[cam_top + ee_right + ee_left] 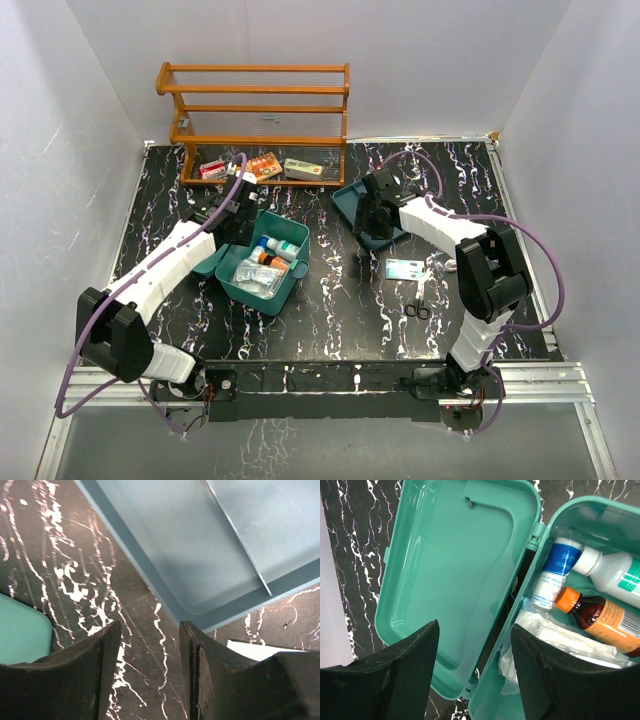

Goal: Organize the medicine kit

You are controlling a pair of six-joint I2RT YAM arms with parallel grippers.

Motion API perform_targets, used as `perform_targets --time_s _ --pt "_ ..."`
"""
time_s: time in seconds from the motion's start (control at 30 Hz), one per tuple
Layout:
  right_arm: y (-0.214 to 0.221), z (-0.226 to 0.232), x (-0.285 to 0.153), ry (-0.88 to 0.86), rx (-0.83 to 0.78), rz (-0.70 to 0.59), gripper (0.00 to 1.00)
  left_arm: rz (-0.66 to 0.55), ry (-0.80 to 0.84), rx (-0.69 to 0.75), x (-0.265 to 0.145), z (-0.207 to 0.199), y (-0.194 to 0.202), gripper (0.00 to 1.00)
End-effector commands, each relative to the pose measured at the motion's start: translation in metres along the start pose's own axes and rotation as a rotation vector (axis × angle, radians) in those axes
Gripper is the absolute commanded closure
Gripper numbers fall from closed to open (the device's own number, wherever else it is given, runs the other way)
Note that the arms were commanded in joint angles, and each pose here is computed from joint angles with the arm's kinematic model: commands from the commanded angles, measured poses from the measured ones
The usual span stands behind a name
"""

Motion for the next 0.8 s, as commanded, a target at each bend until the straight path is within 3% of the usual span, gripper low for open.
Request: perform_targets --time_s 0.0,0.1,0.47,0.77 --pt "-0.033 0.02 -0.036 0.026 0.024 -0.213 0.52 -0.089 0.03 -0.082 -0.029 0.013 -0.017 0.42" --pt "-0.035 0.022 -0.026 0.014 0.01 -0.231 0.49 -0.114 0.049 -0.111 -0.036 0.014 -0.021 0.41" --pt "-0.027 0.027 0.038 0.014 -0.076 -0.028 0.39 -0.164 0.157 -0.228 -0.059 0.014 -0.028 0.37" --pt "0.003 0.04 0.025 -0.178 -0.08 0.119 0.42 -0.204 0.193 -0.277 -0.068 0.016 -0.031 0.35"
Point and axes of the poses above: each gripper's point midway between its finger pads, its own x axis out along the fingers, its own z axis along the line the jaws close on, y = z × x, the point moved 10 cm from there along -x, back along the fingers, and after that the axes turned 4 degrees about -x, right-handed, at the moved point
